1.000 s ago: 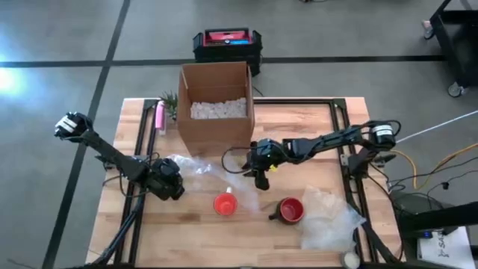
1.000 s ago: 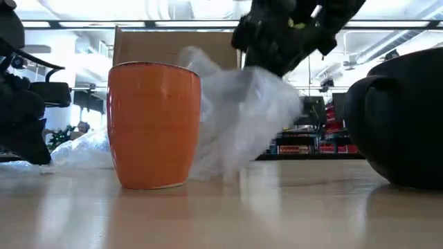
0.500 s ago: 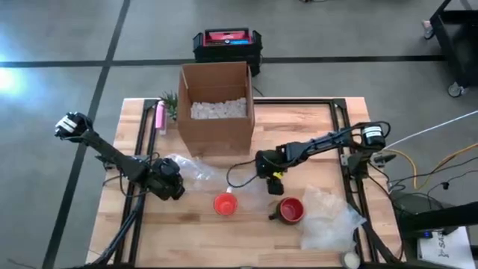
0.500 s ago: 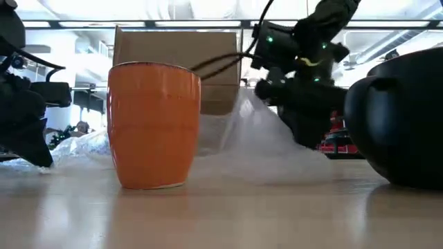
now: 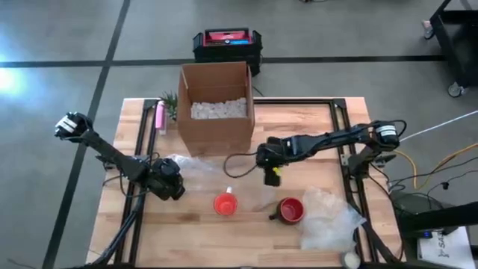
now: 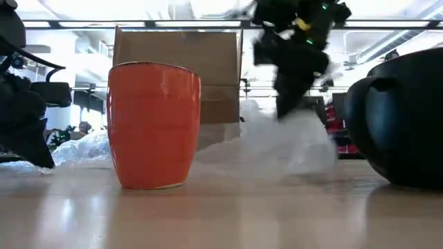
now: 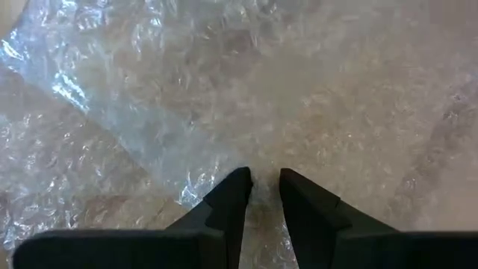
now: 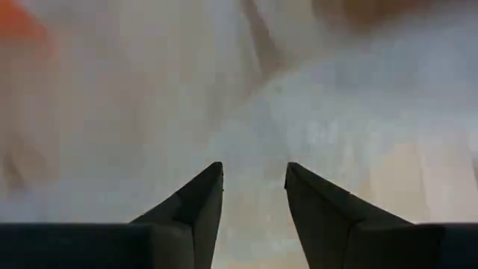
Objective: Wrap mug
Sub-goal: Prepare the left transparent bubble wrap
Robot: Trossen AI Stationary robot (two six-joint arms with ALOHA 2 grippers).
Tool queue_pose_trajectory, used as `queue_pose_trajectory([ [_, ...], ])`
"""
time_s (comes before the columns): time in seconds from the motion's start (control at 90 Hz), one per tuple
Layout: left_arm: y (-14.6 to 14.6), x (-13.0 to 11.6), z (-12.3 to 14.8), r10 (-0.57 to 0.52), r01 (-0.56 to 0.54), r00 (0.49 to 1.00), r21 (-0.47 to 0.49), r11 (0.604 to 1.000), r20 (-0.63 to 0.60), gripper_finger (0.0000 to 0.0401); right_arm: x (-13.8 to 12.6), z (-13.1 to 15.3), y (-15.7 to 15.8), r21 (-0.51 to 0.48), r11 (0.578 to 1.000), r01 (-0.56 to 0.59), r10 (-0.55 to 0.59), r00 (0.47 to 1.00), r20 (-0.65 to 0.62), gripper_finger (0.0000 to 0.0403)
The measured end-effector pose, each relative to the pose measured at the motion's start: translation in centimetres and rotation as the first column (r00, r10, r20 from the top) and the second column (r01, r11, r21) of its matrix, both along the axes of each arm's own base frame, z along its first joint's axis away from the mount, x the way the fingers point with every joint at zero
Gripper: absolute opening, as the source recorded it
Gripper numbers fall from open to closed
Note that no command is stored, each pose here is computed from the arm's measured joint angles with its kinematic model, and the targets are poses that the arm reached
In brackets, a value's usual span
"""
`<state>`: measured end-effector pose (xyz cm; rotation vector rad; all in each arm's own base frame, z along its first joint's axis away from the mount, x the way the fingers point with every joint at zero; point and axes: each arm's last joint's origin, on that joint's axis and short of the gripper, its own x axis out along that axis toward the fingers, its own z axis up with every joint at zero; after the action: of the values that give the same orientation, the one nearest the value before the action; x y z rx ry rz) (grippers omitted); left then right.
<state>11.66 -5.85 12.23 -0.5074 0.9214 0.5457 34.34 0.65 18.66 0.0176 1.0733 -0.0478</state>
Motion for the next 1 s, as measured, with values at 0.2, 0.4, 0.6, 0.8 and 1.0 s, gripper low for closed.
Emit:
queue_pose_trajectory([
  [0.2,-1.0,1.0,3.5,-0.078,0.076,0.997,-0.067,0.995,-0.025,0.0074,-1.6,-3.3,0.5,0.043,0.999,-0.026,0.034,0.976,-0.213,0.0111],
  [0.4,-1.0,1.1,8.1,-0.093,0.094,0.989,0.003,0.996,-0.118,0.0074,-5.5,-3.3,0.4,0.019,0.998,0.06,-0.038,0.819,-0.572,0.0092],
  [0.6,-1.1,2.2,10.5,-0.11,0.107,0.994,0.148,0.983,0.016,0.0074,-4.1,-2.0,0.8,0.046,0.993,0.107,-0.083,0.924,-0.374,0.0071],
  [0.8,-1.8,3.1,8.4,-0.154,0.147,0.986,0.115,0.982,0.058,0.0074,-0.8,-2.3,2.1,0.07,0.998,-0.007,0.009,0.999,-0.035,0.0055],
  [1.0,-0.8,1.4,4.7,-0.07,0.089,0.988,0.138,0.986,-0.137,0.0074,-1.4,-5.1,2.6,0.062,0.998,-0.021,0.031,0.987,-0.157,0.0041],
])
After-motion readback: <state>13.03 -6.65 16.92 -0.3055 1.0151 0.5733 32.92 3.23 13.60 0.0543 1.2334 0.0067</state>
